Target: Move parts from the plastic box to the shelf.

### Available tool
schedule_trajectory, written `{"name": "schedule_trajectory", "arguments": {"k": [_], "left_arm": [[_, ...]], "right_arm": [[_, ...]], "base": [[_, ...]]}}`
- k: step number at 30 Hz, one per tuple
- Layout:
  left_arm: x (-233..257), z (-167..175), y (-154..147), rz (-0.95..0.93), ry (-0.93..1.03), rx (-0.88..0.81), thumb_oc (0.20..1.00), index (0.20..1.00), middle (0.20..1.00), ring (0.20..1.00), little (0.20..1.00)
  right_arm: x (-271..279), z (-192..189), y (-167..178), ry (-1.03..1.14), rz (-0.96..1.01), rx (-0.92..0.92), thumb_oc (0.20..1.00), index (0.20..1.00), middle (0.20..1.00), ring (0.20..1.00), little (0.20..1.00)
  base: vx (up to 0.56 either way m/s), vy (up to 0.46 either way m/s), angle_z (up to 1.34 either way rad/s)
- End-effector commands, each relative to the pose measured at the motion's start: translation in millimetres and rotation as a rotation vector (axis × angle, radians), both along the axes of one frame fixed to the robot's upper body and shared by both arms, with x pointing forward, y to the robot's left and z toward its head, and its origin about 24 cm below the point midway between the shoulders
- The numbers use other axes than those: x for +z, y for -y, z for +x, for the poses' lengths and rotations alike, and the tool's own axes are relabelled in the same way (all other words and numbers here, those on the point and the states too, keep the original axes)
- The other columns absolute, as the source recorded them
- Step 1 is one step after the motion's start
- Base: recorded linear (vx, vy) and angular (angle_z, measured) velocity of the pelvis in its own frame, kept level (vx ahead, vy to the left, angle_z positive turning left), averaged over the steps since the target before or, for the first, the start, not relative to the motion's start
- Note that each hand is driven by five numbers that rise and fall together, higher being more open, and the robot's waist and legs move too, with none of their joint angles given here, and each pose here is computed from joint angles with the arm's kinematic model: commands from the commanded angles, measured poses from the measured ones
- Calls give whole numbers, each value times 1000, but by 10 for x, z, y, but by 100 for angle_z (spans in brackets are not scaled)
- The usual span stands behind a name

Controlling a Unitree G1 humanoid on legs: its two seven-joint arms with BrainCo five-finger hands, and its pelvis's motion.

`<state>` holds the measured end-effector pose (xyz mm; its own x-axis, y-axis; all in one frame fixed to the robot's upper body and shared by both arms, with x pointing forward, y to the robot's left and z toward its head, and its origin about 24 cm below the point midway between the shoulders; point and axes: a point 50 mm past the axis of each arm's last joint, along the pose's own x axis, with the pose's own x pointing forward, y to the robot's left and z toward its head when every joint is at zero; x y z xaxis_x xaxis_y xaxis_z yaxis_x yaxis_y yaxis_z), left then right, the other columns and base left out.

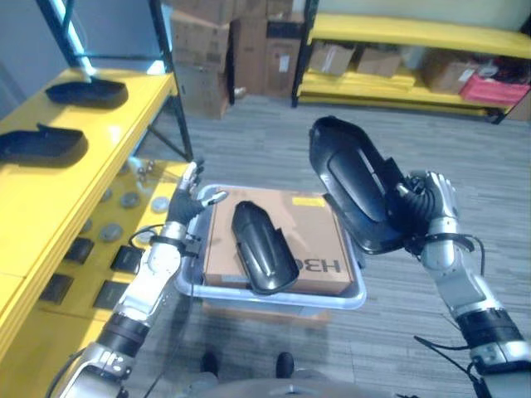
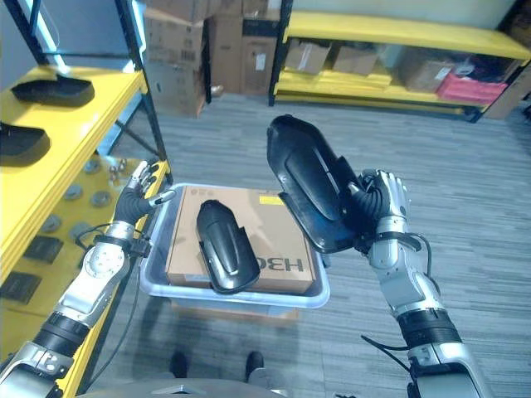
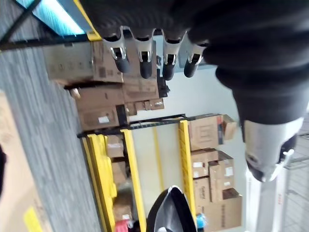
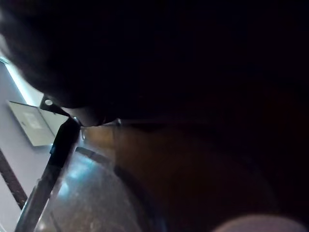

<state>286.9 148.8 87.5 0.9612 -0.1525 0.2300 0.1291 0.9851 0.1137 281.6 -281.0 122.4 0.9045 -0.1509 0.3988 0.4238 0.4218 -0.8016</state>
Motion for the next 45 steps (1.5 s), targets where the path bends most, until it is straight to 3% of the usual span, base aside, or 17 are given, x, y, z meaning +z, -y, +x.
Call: {"name": "schedule_trajectory", "arguments": {"k": [1, 4, 5, 9, 20, 31, 36, 45], "left_arm": [[38, 119, 204, -76, -18, -86, 1000, 1000, 1000, 1000, 1000], [14, 119, 292, -161, -56, -116, 1000, 1000, 1000, 1000, 1000], [31, 115, 386, -280, -93, -168, 1000, 1000, 1000, 1000, 1000], [73, 122, 488, -364, -116, -207, 1000, 1000, 1000, 1000, 1000], [26, 192, 530, -268, -125, -142, 1000, 1000, 1000, 1000, 1000], [62, 173, 410, -296, -54, 30, 1000, 1000, 1000, 1000, 1000], [87, 148, 476, -477, -96, -75, 1000, 1000, 1000, 1000, 1000], [62, 115, 595, -585, -153, -215, 1000, 1000, 1000, 1000, 1000]], "right_arm": [[371, -3, -63, 176, -127, 41, 200, 200, 200, 200, 200], [362, -38, -175, 199, -137, 72, 200, 200, 200, 200, 200], [340, -85, -324, 221, -160, 116, 200, 200, 200, 200, 200], [338, -128, -469, 256, -191, 152, 200, 200, 200, 200, 200], [549, -191, -731, 434, -179, 223, 200, 200, 200, 200, 200], [589, -249, -711, 559, -136, 133, 200, 200, 200, 200, 200], [623, -242, -803, 576, -111, 181, 200, 200, 200, 200, 200], [568, -151, -953, 525, -64, 255, 200, 200, 200, 200, 200]], "base": [[59, -8, -3], [43, -12, -12], [29, -21, -12], [12, -8, -4], [0, 0, 0], [0, 0, 0], [0, 0, 0], [0, 0, 0]]}}
